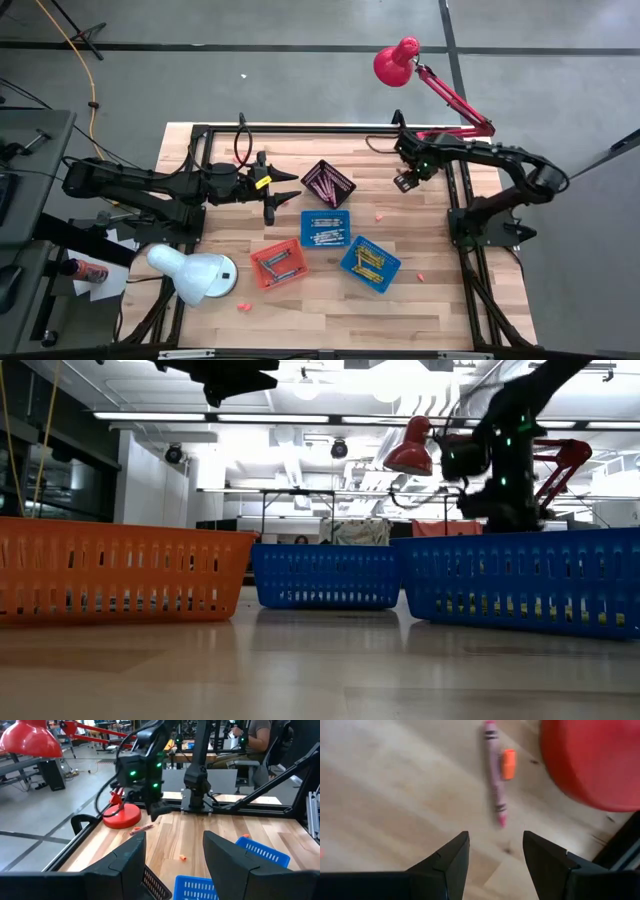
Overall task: Sort crayons
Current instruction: Put the pink crayon into the black bin
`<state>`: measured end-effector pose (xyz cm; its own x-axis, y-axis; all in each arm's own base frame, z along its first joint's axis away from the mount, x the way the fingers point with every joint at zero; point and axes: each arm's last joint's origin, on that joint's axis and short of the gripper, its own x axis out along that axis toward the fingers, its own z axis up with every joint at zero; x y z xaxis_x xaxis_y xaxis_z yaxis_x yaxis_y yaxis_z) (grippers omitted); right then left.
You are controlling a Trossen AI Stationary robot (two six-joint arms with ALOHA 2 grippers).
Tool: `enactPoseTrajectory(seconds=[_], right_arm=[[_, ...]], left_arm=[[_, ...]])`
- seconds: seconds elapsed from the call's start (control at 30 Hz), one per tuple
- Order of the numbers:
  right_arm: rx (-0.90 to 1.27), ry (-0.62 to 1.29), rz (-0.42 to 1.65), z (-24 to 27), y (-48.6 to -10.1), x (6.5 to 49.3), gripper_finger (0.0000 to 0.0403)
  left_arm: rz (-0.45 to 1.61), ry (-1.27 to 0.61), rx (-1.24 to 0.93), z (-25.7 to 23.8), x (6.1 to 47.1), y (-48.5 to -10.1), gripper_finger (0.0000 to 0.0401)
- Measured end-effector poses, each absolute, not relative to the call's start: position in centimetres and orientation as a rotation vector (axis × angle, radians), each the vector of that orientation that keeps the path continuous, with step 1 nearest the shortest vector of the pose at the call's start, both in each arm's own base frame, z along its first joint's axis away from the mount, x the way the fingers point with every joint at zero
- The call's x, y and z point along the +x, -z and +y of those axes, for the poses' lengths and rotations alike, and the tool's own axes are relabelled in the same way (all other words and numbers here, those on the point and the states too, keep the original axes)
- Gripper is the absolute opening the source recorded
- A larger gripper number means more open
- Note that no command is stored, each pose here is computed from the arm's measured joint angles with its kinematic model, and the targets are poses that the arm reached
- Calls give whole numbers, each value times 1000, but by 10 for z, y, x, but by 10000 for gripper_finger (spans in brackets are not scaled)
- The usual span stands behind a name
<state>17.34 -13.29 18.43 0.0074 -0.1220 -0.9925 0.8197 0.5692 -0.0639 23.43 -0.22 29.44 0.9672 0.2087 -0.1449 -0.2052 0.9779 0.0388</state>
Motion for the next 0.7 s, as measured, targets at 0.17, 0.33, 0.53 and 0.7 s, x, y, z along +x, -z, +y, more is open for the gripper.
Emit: enactPoseTrajectory(seconds=[0.17, 0.33, 0.53, 0.7], right_arm=[[734, 828, 1343, -151, -162, 163, 181], [724, 776, 1345, -162, -151, 164, 181], [694, 716, 1418, -166, -137, 168, 181], [692, 690, 1479, -168, -126, 170, 163]], left_arm=[[149, -209, 23, -2, 234, -294, 186], [146, -210, 3, -2, 234, -295, 186], [145, -211, -12, -2, 234, -295, 186], [143, -213, -29, -2, 234, -295, 186]])
